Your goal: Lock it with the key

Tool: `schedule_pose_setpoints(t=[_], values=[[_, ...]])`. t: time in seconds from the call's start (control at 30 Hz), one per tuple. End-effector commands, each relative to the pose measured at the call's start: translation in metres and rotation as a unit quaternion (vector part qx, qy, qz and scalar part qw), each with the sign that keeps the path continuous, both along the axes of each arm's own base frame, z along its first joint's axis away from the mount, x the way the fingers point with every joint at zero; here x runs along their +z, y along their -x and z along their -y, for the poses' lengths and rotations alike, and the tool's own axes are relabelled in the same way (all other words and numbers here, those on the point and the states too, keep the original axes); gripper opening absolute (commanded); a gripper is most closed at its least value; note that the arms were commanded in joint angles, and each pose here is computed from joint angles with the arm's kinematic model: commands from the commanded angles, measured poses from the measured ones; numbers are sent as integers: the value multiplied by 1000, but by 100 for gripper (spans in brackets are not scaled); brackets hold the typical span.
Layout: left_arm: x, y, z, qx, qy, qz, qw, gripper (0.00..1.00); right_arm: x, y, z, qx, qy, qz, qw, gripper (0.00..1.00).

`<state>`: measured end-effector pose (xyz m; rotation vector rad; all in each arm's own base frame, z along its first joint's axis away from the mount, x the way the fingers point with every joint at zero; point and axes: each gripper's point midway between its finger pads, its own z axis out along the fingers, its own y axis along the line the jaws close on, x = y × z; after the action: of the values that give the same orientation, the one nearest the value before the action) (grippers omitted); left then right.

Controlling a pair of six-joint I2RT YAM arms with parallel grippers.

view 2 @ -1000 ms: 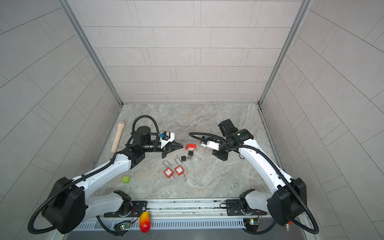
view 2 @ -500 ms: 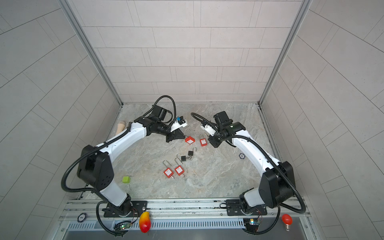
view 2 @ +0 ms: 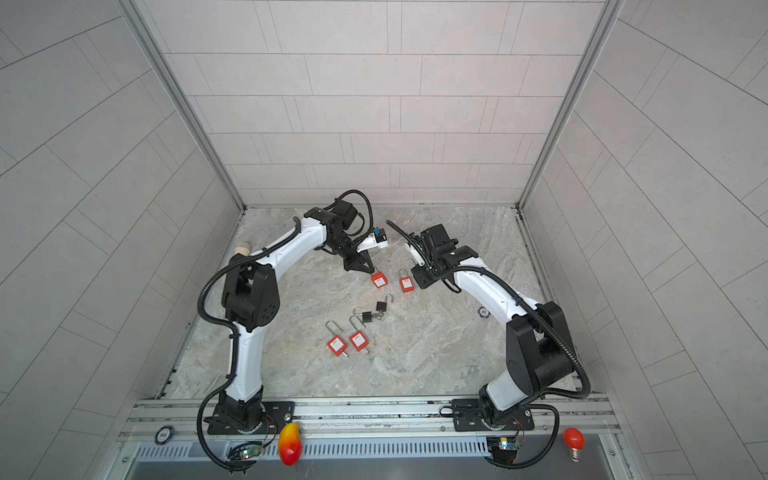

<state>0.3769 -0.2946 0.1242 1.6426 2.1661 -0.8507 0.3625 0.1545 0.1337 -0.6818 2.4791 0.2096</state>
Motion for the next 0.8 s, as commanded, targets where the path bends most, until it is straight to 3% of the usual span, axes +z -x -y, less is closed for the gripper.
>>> schedule_pose_setpoints(t=[0.0,0.33,0.53,0.77], values=[[-4,5,-5,-29,-25,-23,999,0,9,-17,0,-52,-33,43,997,0],[-27,-2,-16,-53,-58,-68,995,0,-22,-13,-28,-56,-22,16,998,0],[-34,2,-27,-65,-70,-79,992,1,-32,-7,-50,-54,-30,37,997,0],[-42,-5,-20,-56,-58,-83,993,4,-45,-7,-59,-72,-44,27,996,0]])
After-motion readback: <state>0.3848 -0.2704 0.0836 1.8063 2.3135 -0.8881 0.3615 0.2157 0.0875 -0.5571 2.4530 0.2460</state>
